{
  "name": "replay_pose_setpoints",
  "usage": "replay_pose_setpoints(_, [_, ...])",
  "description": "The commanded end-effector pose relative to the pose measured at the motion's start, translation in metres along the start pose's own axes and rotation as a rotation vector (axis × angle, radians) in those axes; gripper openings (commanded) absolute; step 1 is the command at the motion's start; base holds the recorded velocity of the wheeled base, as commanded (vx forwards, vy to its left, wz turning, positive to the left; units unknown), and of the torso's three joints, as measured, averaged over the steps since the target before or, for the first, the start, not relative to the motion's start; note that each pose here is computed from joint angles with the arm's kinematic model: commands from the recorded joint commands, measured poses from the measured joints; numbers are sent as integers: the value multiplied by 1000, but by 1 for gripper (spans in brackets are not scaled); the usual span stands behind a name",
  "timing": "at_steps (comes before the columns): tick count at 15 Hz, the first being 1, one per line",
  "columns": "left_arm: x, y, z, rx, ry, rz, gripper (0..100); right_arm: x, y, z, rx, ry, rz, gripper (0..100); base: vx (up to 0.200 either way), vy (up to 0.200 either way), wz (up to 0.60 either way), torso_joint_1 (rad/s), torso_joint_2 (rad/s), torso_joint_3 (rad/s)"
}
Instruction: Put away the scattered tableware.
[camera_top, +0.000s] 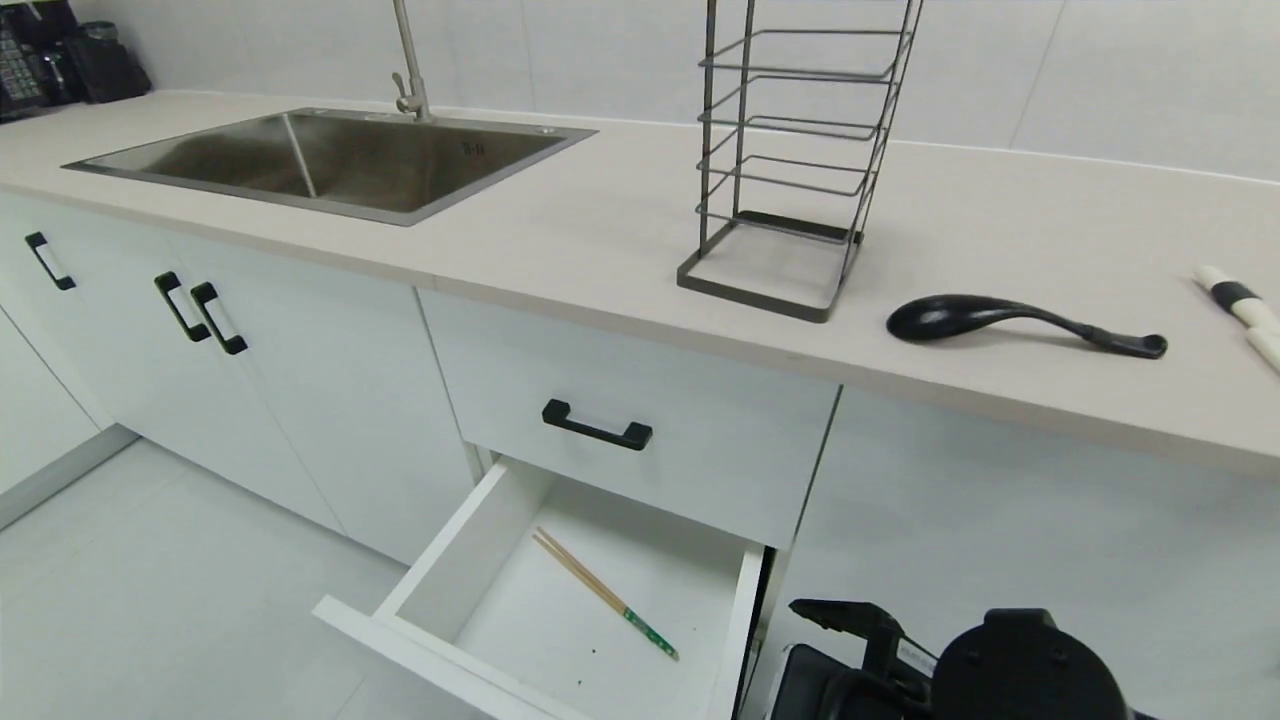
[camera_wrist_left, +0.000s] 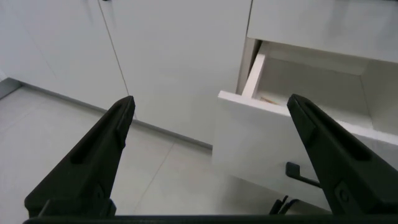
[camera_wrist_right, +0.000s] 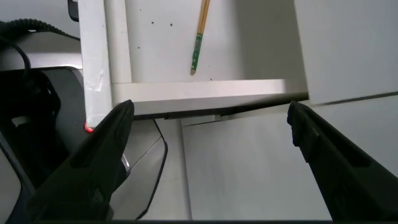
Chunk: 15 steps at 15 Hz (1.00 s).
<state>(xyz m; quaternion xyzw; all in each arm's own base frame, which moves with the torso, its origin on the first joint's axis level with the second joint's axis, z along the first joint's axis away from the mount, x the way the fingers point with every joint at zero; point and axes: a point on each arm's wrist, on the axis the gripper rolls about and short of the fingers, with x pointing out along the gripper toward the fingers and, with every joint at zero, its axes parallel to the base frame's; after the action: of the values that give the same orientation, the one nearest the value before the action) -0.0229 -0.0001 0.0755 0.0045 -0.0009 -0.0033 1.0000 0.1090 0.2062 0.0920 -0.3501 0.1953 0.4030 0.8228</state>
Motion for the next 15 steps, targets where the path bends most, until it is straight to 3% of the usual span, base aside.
replay_pose_setpoints(1, [0,0,0,0,0,0,100,-1,1,0,0,-3,3,100,0,0,0,203,-701,-207])
replay_pose_setpoints(9, [0,0,0,0,0,0,100,1,5,-1,-4,6,16,100,0,0,0,170,-535,-212])
replay_pose_setpoints(15, [0,0,0,0,0,0,100,12,7,1,-8,27,20,100,0,0,0,335,-498,-233])
